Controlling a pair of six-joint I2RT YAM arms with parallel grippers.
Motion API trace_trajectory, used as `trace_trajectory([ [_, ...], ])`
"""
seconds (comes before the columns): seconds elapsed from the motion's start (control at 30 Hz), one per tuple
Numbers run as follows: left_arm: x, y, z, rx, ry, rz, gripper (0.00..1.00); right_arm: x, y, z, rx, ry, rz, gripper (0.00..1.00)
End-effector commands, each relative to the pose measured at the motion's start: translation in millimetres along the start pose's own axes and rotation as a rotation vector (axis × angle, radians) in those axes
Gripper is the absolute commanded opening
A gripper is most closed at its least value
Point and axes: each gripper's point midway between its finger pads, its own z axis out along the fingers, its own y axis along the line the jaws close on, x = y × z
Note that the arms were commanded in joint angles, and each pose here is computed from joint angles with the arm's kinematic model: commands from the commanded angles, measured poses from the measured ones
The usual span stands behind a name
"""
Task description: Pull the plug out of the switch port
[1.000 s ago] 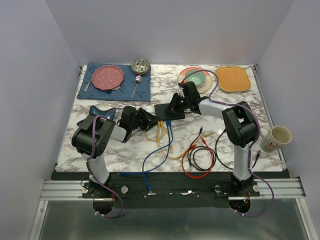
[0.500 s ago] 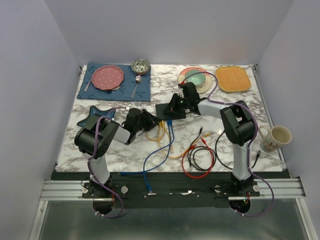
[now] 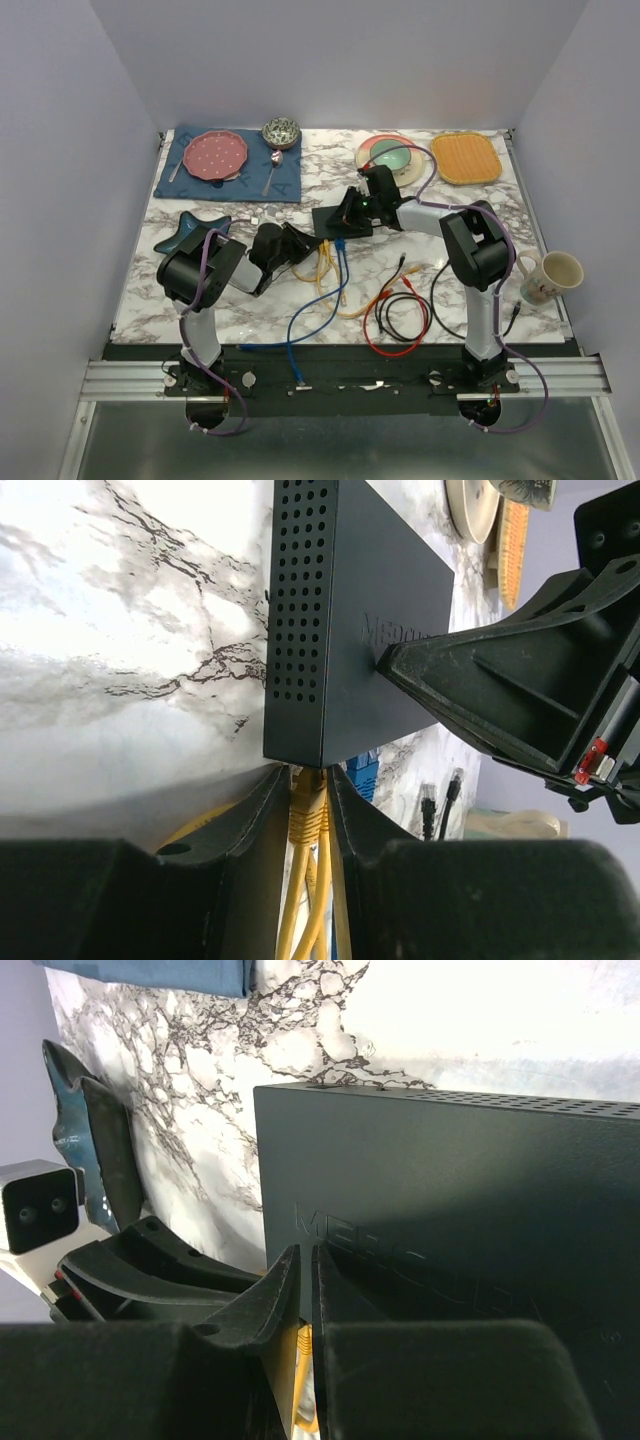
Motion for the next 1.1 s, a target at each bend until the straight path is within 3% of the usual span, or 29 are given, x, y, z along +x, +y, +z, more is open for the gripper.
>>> trace_trajectory([
  [0.0, 20, 19, 0, -0.034, 0.051, -0.033, 0.31, 20, -29, 7, 0.054, 0.054, 0.041, 0.17],
  [0.53, 23, 22, -1, 0.001, 0.059, -0.093, 0.00, 18, -25, -1, 0.051, 0.024, 0.018, 0.17],
  [0.73, 23, 23, -1, 0.003, 0.060, -0.097, 0.00, 23, -9, -33, 0.056, -0.041, -0.076, 0.17],
  [0.9, 23, 19, 0, 0.022, 0.067, -0.114, 0.00, 54, -8, -24, 0.078, 0.050, -0.091, 0.15],
  [1.07, 25, 19, -3, 0.022, 0.076, -0.115, 0.00, 56, -18, -10, 0.108, 0.085, -0.073, 0.15],
])
